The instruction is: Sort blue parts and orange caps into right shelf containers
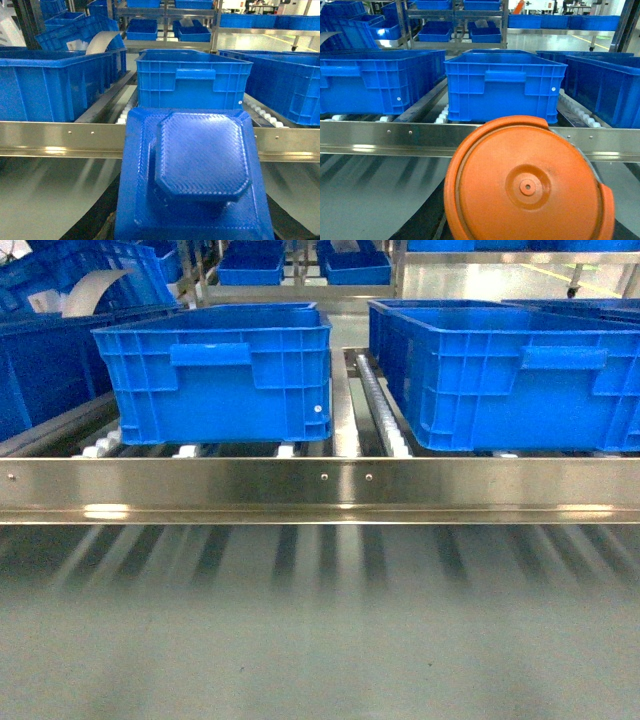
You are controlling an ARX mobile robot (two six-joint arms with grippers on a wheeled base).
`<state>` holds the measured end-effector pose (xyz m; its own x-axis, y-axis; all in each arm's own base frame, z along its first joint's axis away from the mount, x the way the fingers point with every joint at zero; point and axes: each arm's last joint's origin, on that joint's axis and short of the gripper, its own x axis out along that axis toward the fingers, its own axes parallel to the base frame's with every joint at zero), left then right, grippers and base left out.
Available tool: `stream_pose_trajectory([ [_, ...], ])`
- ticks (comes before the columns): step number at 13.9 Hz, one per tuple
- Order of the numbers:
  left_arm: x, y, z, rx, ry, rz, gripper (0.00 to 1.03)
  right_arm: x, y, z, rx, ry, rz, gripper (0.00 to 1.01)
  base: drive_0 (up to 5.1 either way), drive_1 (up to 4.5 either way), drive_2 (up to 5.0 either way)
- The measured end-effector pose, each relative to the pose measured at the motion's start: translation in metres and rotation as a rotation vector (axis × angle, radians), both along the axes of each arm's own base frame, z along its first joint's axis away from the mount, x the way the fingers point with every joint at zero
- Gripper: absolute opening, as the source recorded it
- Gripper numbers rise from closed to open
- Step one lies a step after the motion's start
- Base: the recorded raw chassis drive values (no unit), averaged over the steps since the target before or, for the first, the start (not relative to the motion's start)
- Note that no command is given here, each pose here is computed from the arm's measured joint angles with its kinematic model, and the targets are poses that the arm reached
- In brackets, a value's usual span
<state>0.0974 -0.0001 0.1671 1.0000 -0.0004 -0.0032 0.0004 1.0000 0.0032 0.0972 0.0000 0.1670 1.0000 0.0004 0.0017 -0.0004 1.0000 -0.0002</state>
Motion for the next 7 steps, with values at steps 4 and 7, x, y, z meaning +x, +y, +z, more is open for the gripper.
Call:
stream_pose_trajectory([
  [4,0.0,0.0,0.0,0.0,0.0,0.0,0.43,0.0,0.0,0.0,0.0,0.0,0.0,0.45,0.0,0.0,0.0],
  [7,0.0,0.0,0.0,0.0,0.0,0.0,0.43,0.0,0.0,0.0,0.0,0.0,0.0,0.45,0.0,0.0,0.0],
])
